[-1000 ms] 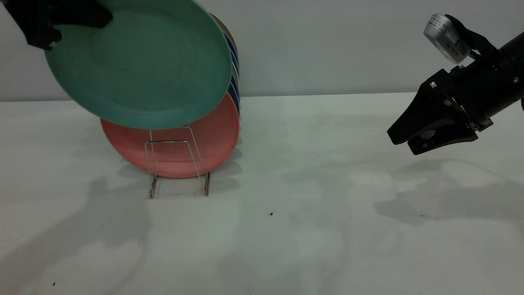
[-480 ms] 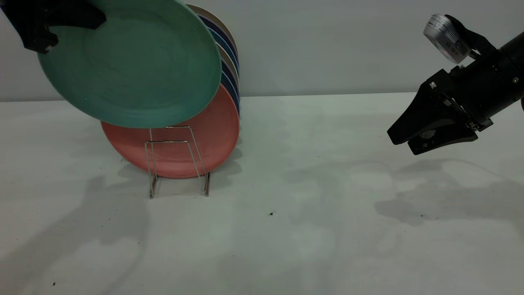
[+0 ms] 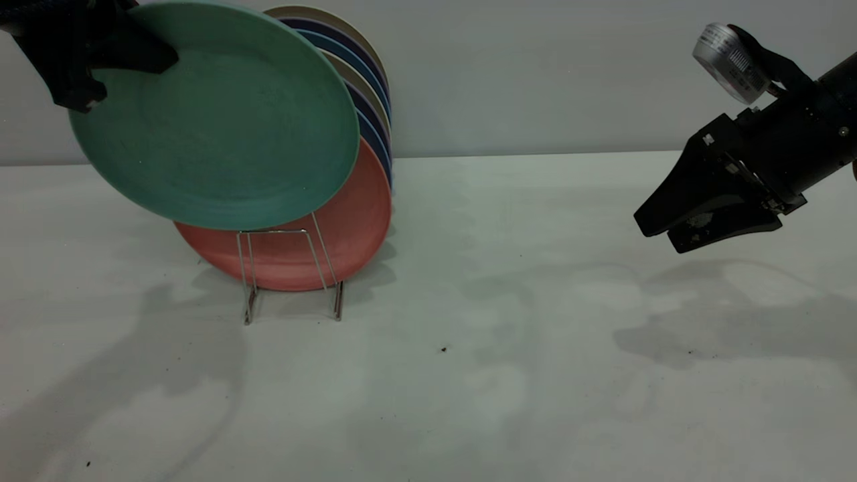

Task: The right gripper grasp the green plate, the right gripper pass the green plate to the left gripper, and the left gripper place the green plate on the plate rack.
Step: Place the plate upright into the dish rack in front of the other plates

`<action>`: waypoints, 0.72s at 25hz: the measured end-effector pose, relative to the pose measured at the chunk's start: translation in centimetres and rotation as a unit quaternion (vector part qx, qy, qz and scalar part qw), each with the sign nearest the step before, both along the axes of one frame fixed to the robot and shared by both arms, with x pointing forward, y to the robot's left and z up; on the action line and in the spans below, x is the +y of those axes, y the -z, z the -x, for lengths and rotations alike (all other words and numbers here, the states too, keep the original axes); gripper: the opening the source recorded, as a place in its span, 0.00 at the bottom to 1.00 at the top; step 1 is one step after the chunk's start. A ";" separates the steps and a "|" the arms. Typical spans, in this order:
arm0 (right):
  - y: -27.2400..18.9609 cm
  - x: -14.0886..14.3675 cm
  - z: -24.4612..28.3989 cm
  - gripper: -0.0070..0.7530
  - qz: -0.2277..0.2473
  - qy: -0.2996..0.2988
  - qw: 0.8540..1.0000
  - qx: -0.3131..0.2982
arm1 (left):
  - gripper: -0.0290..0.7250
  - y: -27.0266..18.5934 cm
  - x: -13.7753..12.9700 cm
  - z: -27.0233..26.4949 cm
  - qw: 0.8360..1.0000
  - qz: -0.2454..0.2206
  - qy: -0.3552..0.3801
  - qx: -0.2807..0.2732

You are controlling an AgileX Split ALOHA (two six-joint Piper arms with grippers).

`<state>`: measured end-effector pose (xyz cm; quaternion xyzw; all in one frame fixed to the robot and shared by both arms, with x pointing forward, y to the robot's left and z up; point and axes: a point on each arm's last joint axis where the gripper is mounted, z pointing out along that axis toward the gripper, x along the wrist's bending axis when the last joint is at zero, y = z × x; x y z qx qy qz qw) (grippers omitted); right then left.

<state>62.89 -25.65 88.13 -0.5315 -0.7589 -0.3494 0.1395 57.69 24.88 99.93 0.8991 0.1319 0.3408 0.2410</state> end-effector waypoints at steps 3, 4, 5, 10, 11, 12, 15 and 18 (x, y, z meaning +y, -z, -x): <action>0.0 0.0 0.0 0.75 0.000 0.000 1.000 0.000 | 0.16 0.9 0.0 -0.3 1.000 -0.003 -0.002 0.012; 0.0 0.0 0.0 0.75 0.000 0.000 1.000 0.000 | 0.16 1.3 0.0 -0.4 1.000 -0.004 -0.001 0.017; 0.0 0.0 0.0 0.75 0.000 0.000 1.000 0.000 | 0.16 1.8 0.0 -0.5 1.000 -0.006 -0.001 0.024; 0.0 0.0 0.0 0.75 0.000 0.000 1.000 0.000 | 0.16 3.5 0.0 -1.0 0.999 -0.012 0.000 0.046; 0.0 0.0 0.0 0.75 0.000 0.000 1.000 0.000 | 0.16 3.7 0.0 -1.1 0.999 -0.013 0.000 0.048; 0.0 0.0 0.0 0.75 0.001 0.000 1.000 0.000 | 0.16 4.0 0.0 -1.2 0.999 -0.014 -0.001 0.052; 0.0 0.0 0.0 0.75 0.001 0.000 1.000 0.000 | 0.16 4.8 0.1 -1.3 0.998 -0.016 -0.003 0.061; 0.0 0.0 0.0 0.75 0.001 0.000 1.000 0.000 | 0.17 5.0 0.1 -1.7 0.998 -0.016 -0.003 0.062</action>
